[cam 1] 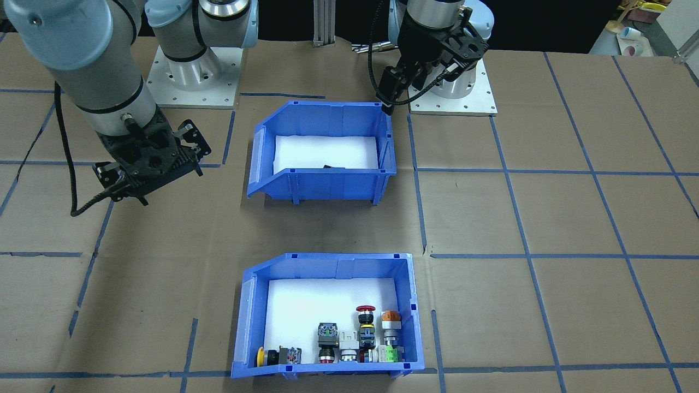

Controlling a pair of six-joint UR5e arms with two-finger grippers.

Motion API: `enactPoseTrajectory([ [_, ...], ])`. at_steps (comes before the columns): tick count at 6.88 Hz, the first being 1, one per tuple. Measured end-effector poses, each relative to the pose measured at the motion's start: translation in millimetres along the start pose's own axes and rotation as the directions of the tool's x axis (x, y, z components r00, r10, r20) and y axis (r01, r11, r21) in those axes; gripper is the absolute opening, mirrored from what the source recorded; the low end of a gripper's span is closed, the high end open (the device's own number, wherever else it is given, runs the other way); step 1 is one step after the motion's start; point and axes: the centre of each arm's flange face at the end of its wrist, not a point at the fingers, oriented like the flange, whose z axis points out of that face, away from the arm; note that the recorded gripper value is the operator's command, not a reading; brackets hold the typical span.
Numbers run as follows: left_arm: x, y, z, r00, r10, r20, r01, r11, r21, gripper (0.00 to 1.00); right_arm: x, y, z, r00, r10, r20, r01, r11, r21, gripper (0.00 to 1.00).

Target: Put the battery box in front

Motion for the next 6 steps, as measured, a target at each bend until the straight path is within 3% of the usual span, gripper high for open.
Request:
enactPoseTrajectory([
  [2,-26.0,43.4,33.9,0.968,-0.249,0.021,0.249,0.968,-0.004,0.99,-7.2,-62.2,-0.6,0.951,-0.308,-0.025,0.308,0.951,0.013,1.00],
  [4,-41.1,81.9,69.4,0.906,-0.420,-0.057,0.420,0.907,-0.015,0.99,-28.3,-136.2,3.4,0.886,-0.461,-0.053,0.463,0.886,0.018,1.00],
  [6,-51.0,113.6,99.7,0.875,-0.478,-0.076,0.477,0.878,-0.033,0.99,-71.5,-196.9,25.0,0.808,-0.587,-0.055,0.589,0.808,0.011,1.00],
])
